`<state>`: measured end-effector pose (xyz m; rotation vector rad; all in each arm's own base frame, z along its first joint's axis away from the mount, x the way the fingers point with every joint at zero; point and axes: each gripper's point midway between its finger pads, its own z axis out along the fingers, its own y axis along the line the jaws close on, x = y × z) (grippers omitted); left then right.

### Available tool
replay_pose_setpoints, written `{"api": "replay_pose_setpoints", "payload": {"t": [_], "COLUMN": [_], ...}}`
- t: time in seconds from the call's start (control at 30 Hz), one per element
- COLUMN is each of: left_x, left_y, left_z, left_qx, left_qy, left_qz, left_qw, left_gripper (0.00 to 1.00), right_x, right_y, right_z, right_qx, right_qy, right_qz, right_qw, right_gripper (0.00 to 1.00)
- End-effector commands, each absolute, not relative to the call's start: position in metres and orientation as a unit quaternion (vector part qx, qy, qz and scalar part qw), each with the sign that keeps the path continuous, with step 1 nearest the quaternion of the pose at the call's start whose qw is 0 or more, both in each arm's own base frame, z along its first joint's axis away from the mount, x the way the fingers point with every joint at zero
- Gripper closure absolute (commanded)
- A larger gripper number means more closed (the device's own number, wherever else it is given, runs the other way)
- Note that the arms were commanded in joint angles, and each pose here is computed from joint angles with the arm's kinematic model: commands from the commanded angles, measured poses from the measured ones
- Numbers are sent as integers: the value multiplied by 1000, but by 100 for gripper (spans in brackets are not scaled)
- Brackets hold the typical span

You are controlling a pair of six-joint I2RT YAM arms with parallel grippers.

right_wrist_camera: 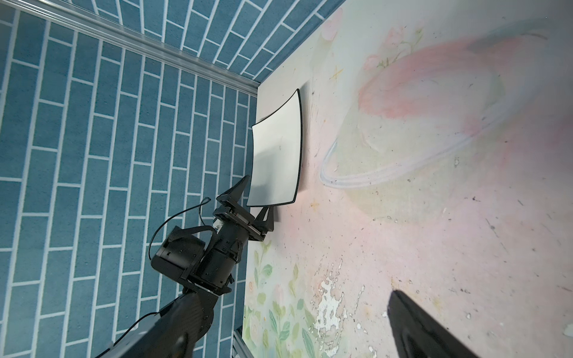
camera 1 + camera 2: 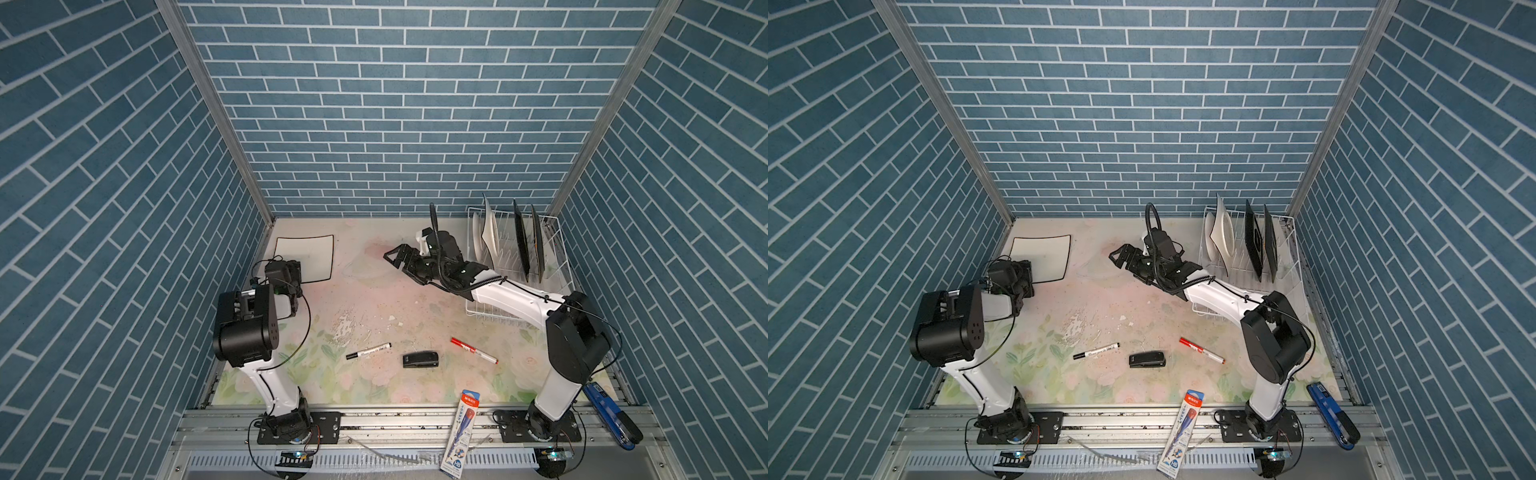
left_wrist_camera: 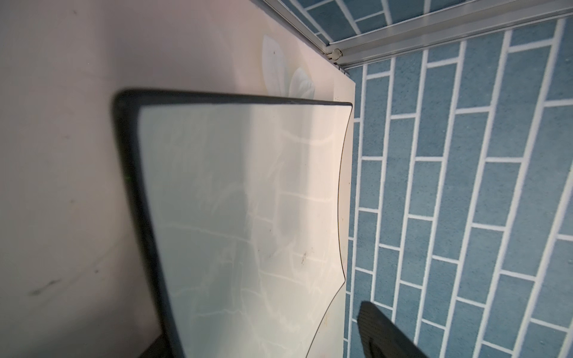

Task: Unload the plates from the dish rack
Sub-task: 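Open and raise the left gripper while the right gripper moves to the rack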

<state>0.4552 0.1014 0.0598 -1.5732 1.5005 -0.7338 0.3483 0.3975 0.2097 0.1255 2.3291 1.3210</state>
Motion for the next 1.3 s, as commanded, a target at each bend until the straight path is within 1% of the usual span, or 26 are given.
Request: {"api": "replay_pose_setpoints", "payload": {"t": [0.0,0.13,0.17,0.3,0.47,0.57,0.7,0.83,0.97,1.13,1.27], "left_x": [447,442,433,411,393,389,395,394,388,375,364], "left_y": [106,105,104,109,104,99,70,34,-11,-68,-103], "left_z": [64,73,67,73,89,105,129,151,170,188,190], "left_qx": [-619,-606,-608,-602,-583,-549,-446,-378,-301,-211,-154], "left_qy": [603,614,622,643,661,676,747,768,791,801,819], "left_qz": [-280,-276,-263,-217,-204,-206,-228,-279,-288,-305,-311], "left_qw": [417,423,417,421,425,446,437,436,448,469,458], "left_gripper": [18,18,18,16,16,15,14,14,14,13,13], "right_x": [340,335,334,326,315,309,302,300,303,309,320], "right_y": [389,384,382,374,357,340,315,284,251,218,177], "right_z": [217,221,223,229,236,243,252,258,266,279,295], "right_qx": [40,40,40,35,38,36,24,6,0,-13,1], "right_qy": [846,847,848,850,848,847,855,871,889,888,878], "right_qz": [472,466,462,450,439,425,383,303,208,102,-35], "right_qw": [244,252,255,273,295,317,350,386,408,449,477], "right_gripper": [5,5,5,4,4,4,4,4,4,3,2]}}
